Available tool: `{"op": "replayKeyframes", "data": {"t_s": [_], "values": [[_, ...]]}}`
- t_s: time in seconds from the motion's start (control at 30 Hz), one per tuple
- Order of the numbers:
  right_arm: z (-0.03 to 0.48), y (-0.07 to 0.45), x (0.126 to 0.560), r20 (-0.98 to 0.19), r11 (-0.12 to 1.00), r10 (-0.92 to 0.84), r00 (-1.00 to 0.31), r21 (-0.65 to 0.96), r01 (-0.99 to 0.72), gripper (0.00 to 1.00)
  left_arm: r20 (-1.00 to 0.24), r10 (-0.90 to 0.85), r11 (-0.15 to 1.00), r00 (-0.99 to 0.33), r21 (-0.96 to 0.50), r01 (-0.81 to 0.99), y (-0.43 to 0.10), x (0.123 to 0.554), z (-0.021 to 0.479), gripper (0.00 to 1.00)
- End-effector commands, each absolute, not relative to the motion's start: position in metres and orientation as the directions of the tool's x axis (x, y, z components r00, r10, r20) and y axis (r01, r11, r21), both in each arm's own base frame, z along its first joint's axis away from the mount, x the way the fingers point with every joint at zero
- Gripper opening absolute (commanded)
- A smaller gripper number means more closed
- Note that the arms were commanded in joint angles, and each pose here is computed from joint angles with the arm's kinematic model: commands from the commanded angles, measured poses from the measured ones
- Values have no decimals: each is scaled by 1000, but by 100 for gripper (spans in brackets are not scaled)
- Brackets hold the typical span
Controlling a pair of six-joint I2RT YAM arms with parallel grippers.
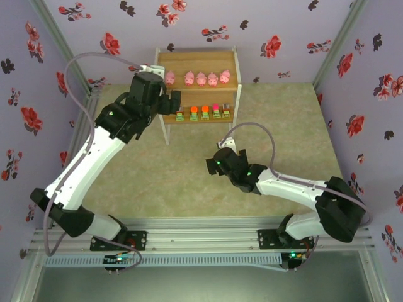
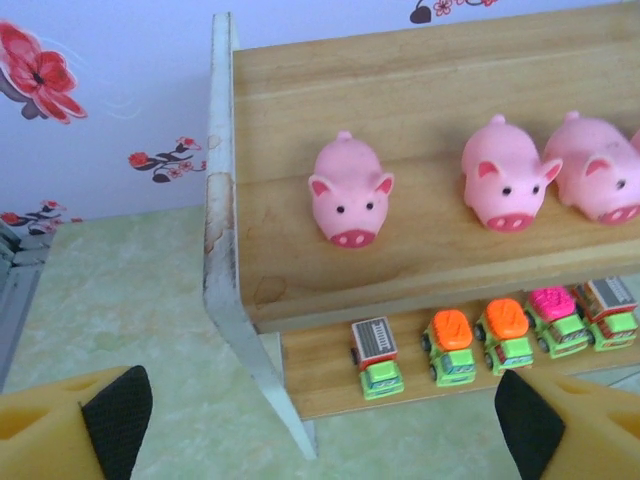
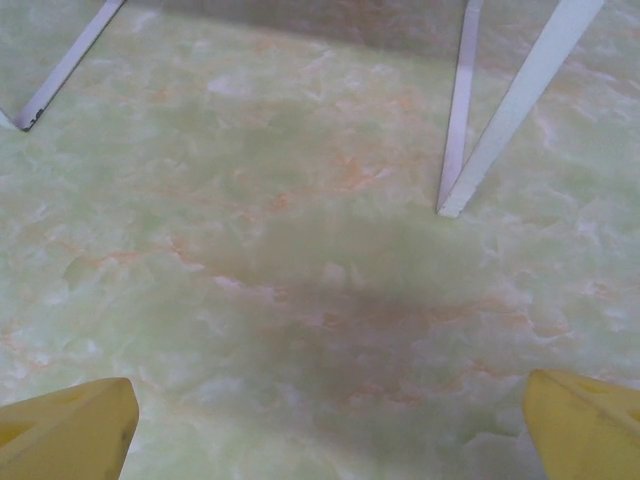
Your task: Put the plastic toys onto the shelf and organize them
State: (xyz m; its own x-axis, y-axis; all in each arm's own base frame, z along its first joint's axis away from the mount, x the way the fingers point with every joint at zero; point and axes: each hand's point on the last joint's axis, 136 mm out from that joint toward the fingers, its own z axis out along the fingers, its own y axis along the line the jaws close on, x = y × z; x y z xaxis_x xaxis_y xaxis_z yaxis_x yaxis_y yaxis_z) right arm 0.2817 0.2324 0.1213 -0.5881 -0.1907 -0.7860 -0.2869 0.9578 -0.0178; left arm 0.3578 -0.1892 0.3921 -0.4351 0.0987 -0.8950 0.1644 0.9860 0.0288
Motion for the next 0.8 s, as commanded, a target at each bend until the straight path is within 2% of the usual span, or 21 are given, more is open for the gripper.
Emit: {"op": "replayKeyframes", "data": {"t_s": [0.0,0.43,0.77], "values": [[128,222,283,-811,966,-184,-555,-44,-255,99,-923,75,989,-377,21,146,-180,351,409,99],[136,199,288,-832,984,-122,-541,-29,-177,99,-924,37,996,-381,2,92,-147,328,380,100],[139,170,296,-851,998,-68,-521,-53,-44,99,-907,39,999,-419,24,39,-117,320,328,100]]}}
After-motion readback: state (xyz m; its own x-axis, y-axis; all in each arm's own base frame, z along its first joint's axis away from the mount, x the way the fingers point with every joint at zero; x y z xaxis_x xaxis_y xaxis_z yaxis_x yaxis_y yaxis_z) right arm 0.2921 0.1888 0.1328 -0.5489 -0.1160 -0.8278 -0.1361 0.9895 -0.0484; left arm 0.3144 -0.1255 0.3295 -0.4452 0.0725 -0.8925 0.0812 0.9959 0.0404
